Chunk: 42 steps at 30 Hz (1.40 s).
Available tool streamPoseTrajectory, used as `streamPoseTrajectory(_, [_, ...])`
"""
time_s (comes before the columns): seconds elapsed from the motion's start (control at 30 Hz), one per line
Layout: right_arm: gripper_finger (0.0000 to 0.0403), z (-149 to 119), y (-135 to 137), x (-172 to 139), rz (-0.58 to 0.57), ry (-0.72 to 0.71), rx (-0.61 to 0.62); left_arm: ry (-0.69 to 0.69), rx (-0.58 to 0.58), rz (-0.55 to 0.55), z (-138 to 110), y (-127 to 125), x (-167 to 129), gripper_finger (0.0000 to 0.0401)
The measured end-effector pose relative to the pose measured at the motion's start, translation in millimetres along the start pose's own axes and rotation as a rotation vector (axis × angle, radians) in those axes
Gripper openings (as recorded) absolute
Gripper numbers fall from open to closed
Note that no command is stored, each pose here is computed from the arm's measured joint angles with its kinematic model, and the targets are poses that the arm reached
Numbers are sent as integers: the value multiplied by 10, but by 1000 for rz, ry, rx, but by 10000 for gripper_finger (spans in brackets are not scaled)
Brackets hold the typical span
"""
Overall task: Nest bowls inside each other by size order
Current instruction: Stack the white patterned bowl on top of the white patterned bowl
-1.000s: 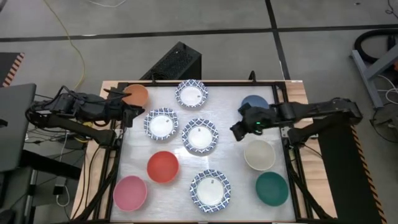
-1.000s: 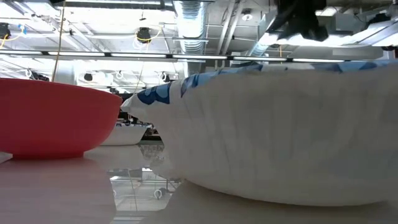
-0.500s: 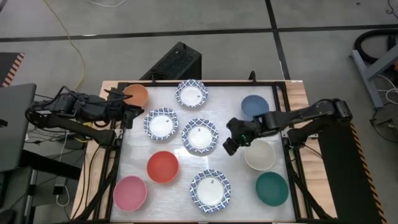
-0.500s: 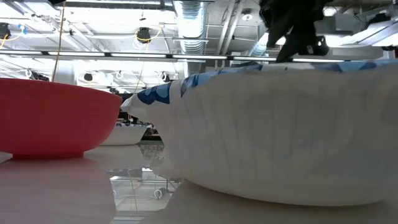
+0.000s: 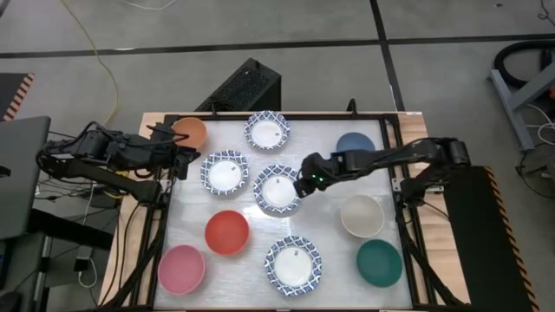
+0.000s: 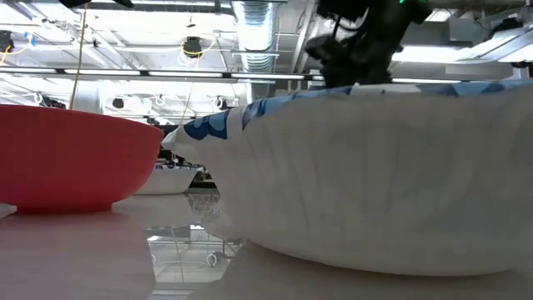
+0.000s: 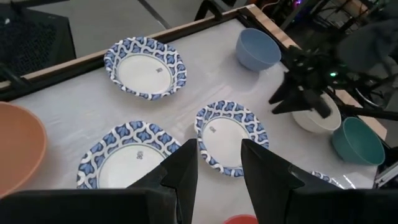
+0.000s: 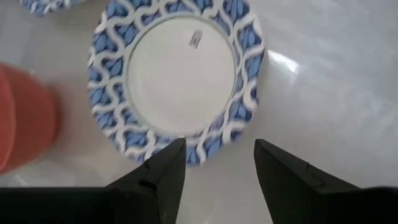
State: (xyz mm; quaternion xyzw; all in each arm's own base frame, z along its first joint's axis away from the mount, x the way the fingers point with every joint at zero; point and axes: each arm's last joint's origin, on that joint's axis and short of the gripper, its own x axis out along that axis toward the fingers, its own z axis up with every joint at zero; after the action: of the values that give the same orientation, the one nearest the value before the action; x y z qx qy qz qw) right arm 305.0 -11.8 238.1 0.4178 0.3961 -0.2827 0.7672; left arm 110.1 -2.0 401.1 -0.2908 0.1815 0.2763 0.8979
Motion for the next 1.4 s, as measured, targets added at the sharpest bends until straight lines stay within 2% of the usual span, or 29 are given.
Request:
streamPoseTrajectory(0.3, [213, 152, -126, 401, -86, 7, 38, -1, 33, 0, 0, 1, -2, 112])
streamPoseTrajectory(0.43, [213, 195, -130, 523, -76, -5, 13, -2, 41, 1, 0, 1, -1, 112])
streamPoseTrajectory(0.7, [204, 155, -163, 718, -109, 35, 6, -4, 42, 3, 1, 2, -1, 112])
streamPoseTrajectory(0.83, [160, 154, -160, 713, -107, 33, 36, 1, 48, 13, -6, 11, -1, 112])
streamPoseTrajectory(1.07, [19, 154, -150, 692, -87, 50, 33, -5, 56, 61, -20, 43, -2, 112])
streamPoseTrajectory(1.27, [15, 165, -68, 591, -31, 88, 43, -16, 57, 75, -18, 48, -2, 112])
streamPoseTrajectory(1.4, [10, 188, 60, 303, 21, 66, 28, -16, 57, 75, -18, 49, -2, 112])
